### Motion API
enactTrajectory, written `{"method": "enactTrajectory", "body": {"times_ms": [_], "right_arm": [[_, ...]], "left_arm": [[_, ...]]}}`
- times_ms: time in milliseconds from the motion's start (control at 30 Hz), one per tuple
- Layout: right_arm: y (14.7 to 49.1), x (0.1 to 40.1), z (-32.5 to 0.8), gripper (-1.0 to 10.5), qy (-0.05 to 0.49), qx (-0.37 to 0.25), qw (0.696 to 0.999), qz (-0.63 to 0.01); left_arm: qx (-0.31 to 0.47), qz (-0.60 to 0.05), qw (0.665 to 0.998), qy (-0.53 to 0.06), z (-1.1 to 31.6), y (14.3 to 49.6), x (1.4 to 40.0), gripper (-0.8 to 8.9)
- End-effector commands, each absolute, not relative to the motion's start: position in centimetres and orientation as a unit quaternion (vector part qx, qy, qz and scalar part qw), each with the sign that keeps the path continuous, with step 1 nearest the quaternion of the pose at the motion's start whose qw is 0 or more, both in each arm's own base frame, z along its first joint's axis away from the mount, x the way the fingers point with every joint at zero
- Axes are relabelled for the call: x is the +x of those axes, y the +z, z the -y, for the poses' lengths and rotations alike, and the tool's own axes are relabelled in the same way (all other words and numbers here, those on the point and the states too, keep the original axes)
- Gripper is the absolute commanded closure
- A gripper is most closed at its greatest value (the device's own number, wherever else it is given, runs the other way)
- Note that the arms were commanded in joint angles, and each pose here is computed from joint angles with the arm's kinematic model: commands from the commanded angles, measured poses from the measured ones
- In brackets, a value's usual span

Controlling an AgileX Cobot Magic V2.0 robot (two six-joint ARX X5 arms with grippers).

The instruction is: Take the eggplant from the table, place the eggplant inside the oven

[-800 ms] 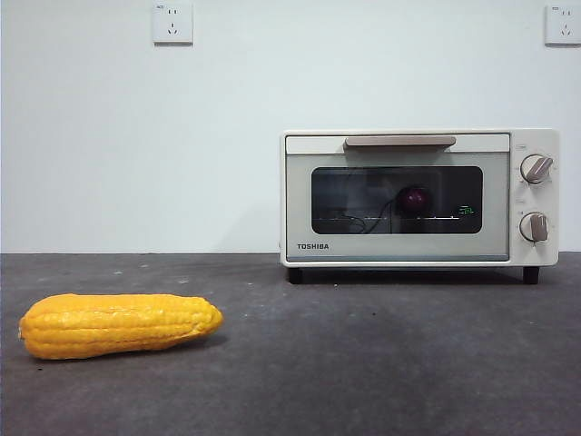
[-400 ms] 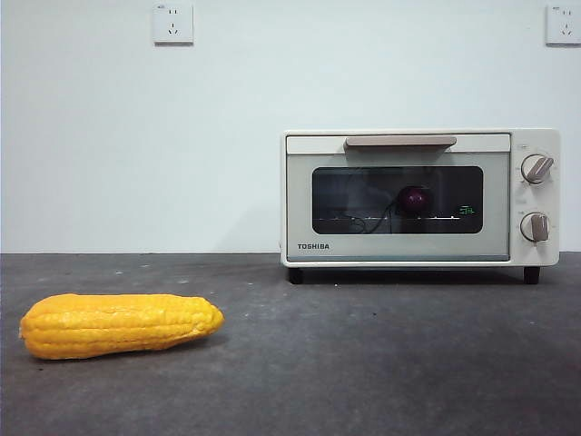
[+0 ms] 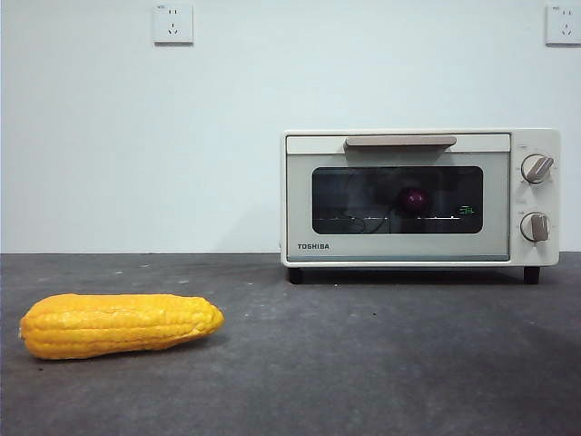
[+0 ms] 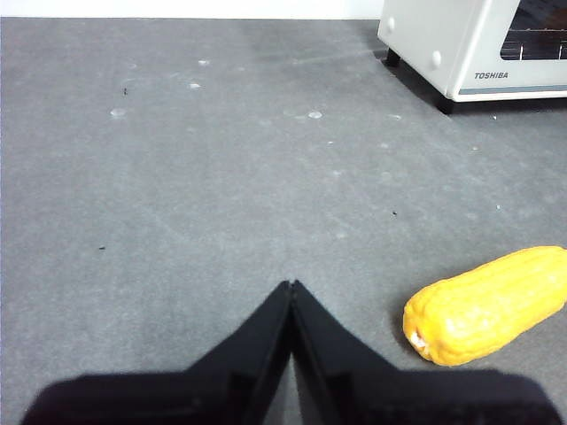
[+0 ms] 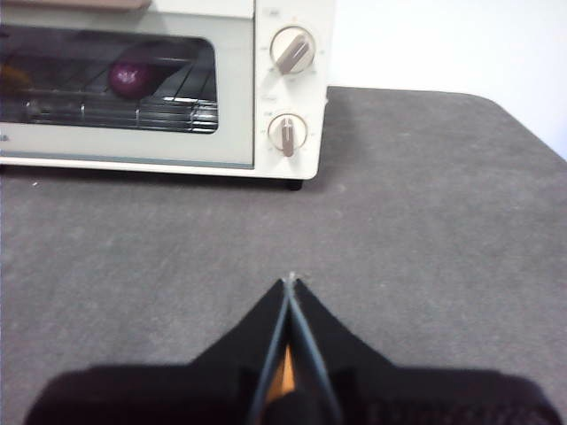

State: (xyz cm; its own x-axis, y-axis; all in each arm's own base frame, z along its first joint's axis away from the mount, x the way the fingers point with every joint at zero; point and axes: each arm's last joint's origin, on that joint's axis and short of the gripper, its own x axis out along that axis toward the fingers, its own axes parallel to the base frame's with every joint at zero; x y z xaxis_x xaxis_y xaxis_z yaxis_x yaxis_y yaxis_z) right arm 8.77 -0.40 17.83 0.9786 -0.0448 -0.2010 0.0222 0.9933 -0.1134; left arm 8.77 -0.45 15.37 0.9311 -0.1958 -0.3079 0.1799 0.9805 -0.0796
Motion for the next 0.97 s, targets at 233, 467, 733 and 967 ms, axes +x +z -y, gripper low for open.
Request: {"method": "enactTrajectory", "body": {"times_ms": [233, 467, 733, 967], "right_arm": [[15.8, 9.1, 0.2, 9.5, -0.004, -0.051, 0.992, -0.114], [15.3, 9.3, 0.2, 9.5, -0.004, -0.051, 0.992, -0.117], [15.2, 9.3, 0.2, 9.5, -0.004, -0.051, 0.992, -0.116], [15.2, 9.3, 0.2, 9.5, -0.004, -0.051, 0.992, -0.116]], "left_arm": [[-0.03, -0.161, 0.982, -0.094, 0.4, 15.1, 8.8, 8.17], [-0.03, -0.161, 0.982, -0.093, 0.4, 15.1, 8.8, 8.17], [-0.03, -0.161, 0.982, -0.093, 0.4, 15.1, 8.8, 8.18], [-0.03, -0.161, 0.982, -0.093, 0.4, 15.1, 8.8, 8.17]]}}
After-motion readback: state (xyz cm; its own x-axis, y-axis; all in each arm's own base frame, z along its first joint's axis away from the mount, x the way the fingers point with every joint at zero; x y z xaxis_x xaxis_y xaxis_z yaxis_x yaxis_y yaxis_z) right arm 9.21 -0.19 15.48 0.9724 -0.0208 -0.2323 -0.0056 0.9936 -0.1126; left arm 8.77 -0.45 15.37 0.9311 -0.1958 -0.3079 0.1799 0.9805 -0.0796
